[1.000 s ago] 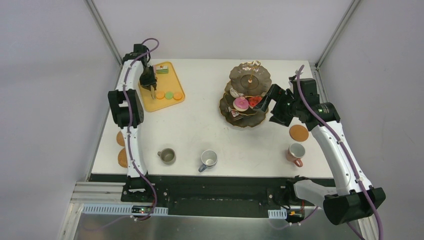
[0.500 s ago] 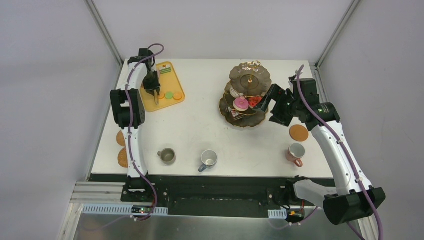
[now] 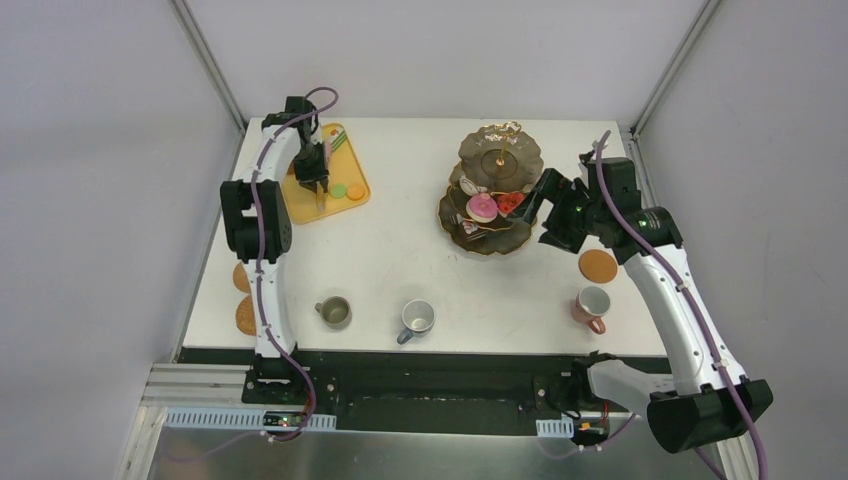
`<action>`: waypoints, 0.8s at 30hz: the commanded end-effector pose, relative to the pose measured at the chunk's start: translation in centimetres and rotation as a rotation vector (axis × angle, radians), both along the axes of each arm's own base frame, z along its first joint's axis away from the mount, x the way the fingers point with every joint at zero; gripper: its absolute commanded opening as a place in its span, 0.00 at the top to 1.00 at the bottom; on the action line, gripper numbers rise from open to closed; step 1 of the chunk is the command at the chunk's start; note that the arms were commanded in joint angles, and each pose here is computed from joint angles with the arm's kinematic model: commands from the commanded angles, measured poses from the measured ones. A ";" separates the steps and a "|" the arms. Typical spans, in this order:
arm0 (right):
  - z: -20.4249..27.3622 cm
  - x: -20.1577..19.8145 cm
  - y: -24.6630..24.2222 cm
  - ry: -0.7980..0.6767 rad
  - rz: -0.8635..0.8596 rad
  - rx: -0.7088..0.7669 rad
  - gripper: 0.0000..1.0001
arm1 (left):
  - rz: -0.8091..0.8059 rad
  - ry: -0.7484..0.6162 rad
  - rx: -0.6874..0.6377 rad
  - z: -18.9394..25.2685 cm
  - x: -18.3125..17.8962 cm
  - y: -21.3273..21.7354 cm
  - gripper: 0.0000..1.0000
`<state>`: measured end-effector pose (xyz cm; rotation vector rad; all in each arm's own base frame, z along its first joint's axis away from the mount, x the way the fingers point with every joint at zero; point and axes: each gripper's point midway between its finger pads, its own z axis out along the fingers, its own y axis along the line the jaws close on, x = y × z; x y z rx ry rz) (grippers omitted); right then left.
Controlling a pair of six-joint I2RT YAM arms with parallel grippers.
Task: Serve the afternoon tea
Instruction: Adjust the dessert on the tray.
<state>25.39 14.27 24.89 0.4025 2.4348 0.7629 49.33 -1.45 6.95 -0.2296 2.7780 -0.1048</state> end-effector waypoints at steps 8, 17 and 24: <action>1.3 0.1 0.0 -0.053 0.002 0.020 0.01 | -0.136 -0.094 -0.004 5.6 -2.3 -0.4 0.72; 1.2 0.3 0.3 -0.037 0.012 0.023 0.01 | -0.235 -0.030 0.073 4.6 -1.9 0.8 0.70; 1.0 0.3 0.2 -0.022 0.005 0.024 0.01 | -0.238 -0.010 0.102 3.3 -0.1 1.4 0.69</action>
